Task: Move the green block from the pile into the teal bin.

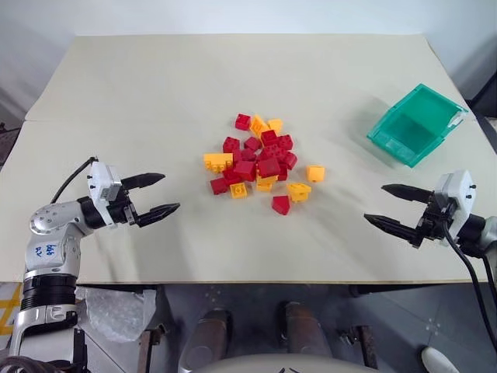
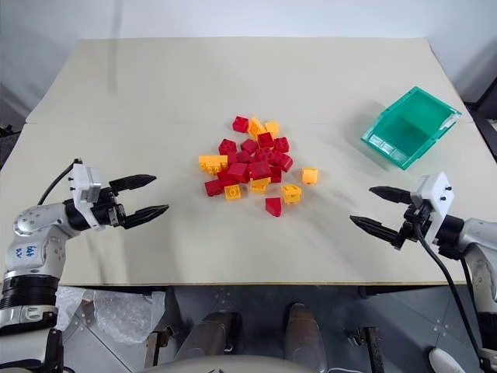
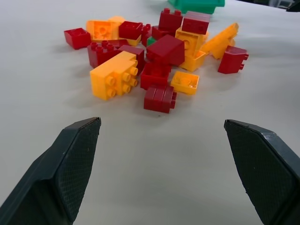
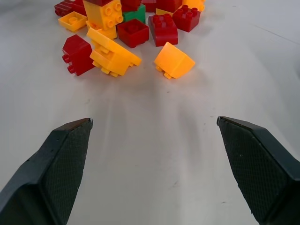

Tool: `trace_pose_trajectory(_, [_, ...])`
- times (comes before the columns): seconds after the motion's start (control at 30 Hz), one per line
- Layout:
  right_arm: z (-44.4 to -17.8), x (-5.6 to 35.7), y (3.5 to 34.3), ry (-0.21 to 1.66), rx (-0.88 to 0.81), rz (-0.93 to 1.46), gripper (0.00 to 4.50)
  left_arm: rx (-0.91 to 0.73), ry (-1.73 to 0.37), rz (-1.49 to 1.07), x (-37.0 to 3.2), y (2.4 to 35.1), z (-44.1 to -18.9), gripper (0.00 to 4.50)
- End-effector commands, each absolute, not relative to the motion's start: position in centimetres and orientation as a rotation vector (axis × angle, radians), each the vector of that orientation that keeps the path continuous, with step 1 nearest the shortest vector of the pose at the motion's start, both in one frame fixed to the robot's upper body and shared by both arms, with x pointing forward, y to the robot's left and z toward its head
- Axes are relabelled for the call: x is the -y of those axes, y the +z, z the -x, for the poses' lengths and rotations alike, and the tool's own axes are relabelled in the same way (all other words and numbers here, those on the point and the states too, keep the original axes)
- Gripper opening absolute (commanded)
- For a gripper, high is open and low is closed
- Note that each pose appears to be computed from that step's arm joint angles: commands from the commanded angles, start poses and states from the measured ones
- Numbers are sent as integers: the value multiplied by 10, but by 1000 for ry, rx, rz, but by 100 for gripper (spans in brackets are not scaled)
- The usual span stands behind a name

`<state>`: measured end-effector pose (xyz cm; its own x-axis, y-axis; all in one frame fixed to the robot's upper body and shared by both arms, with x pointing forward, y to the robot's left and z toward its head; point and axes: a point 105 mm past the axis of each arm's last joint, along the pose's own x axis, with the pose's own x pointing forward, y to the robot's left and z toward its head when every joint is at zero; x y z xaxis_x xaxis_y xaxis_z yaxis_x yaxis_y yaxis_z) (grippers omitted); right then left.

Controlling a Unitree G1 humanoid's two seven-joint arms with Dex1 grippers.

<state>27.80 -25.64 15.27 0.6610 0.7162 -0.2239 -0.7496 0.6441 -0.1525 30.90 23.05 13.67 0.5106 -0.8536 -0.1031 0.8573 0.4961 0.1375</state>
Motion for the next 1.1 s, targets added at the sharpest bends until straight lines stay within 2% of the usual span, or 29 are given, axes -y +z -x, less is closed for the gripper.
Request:
trace_pose_trajectory(0.03, [-279,251,167,838,-111,266,445,-42,-1025,-197,-236,140,-307,450])
trace_pose_trajectory(0.13, [-280,246,168,824,-120,273,445,-72,-975,-193,-238,140,-312,450])
trace_pose_trajectory(0.3, [-280,227,168,844,-135,308,445,-11,-1003,-213,-233,145,-306,450])
trace_pose_trajectory(0.37, [-276,207,173,883,-112,290,445,24,-1023,-197,-232,148,-306,450])
trace_pose_trajectory(0.6, [-266,129,177,1018,-85,197,218,136,-1108,-220,-224,155,-301,450])
trace_pose_trajectory(0.8, [-291,77,172,1019,-61,144,18,167,-1241,-180,-215,156,-294,450])
trace_pose_trajectory(0.83, [-295,68,170,1018,-60,137,5,180,-1273,-168,-213,157,-292,450])
trace_pose_trajectory(1.1, [-332,14,155,992,-60,84,5,267,-1348,-234,-218,162,-285,450])
